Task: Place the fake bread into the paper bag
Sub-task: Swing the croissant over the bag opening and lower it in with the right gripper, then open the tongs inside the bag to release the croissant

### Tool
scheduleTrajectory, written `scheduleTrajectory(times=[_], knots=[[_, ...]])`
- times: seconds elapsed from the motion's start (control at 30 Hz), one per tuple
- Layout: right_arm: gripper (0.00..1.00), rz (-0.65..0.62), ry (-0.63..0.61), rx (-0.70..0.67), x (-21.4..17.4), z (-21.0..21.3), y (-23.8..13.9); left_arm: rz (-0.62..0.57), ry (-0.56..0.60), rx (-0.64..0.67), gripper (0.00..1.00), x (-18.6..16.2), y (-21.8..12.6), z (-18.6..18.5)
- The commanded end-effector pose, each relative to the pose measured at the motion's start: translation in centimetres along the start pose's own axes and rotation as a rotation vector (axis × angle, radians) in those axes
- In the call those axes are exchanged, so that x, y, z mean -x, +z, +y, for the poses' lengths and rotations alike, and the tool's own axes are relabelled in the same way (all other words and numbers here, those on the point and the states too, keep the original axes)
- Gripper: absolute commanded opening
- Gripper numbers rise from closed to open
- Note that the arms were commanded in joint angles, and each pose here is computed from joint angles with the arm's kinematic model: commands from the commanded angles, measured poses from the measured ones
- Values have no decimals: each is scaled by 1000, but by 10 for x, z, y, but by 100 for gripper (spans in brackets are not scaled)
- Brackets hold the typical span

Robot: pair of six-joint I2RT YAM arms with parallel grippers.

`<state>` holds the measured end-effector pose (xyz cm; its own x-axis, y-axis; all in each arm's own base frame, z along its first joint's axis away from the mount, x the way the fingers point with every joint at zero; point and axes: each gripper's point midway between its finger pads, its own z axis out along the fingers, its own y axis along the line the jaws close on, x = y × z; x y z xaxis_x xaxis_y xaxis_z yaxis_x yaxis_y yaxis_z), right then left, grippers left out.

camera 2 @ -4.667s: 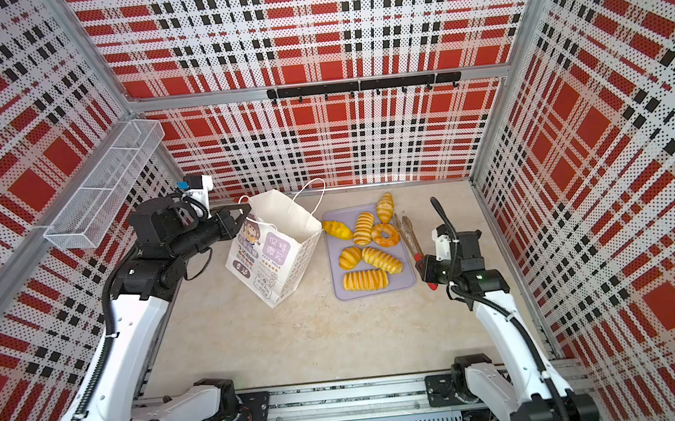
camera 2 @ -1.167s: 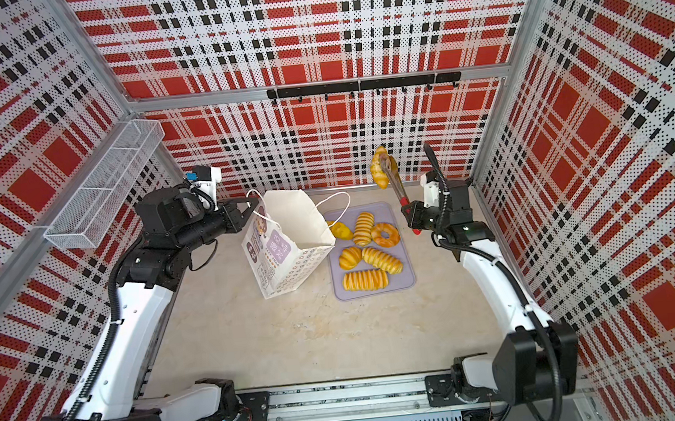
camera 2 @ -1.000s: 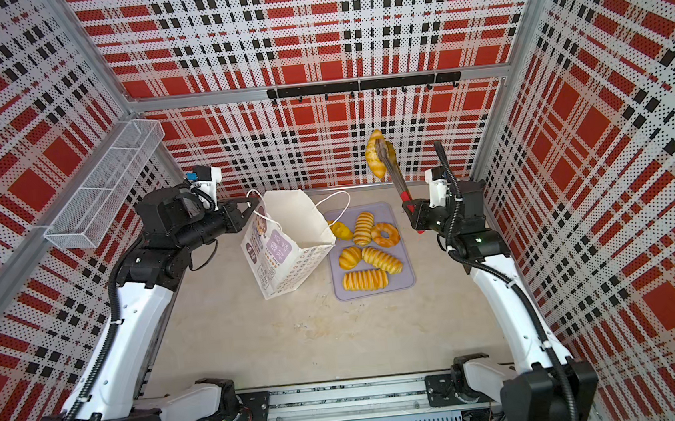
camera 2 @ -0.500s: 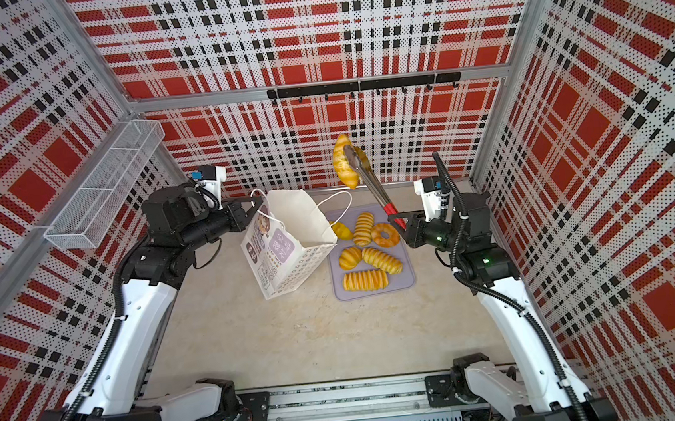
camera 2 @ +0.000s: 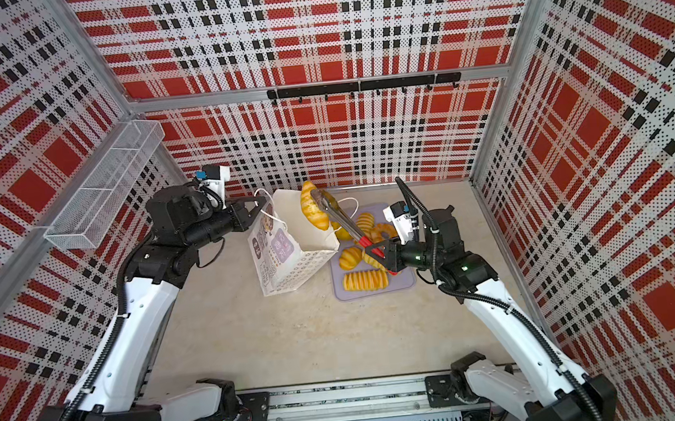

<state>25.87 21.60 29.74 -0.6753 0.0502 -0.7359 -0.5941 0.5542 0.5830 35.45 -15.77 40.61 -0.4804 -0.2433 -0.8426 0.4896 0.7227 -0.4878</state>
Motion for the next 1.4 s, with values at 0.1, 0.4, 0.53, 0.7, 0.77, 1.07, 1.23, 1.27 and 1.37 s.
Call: scheduleTrajectory(times=[0.1,0.4,0.53,0.7,0.77,1.07,1.23,1.27,1.37], knots=[[17,23,-24,-15,-9,-2,10,-43,30,-27,0,14,-4,-13],[18,103,-44,-68,-27,-5,24,-37,29,-31,0,12,-3,-14],[20,133,-57,-91,-34,-7,29,-38,30,-31,0,12,-3,-14],[25,132,-58,-95,-34,-7,31,-38,31,-31,0,12,-2,-15],[27,130,-58,-96,-33,-7,31,-37,32,-29,0,11,-2,-14],[30,107,-61,-94,-29,-5,30,-33,29,-25,0,8,-2,-12],[32,85,-64,-81,-24,-1,28,-35,30,-26,0,9,-2,-13],[32,82,-64,-80,-24,-1,28,-36,33,-27,0,9,-3,-13],[34,77,-63,-74,-23,1,27,-35,34,-28,0,9,-3,-13]])
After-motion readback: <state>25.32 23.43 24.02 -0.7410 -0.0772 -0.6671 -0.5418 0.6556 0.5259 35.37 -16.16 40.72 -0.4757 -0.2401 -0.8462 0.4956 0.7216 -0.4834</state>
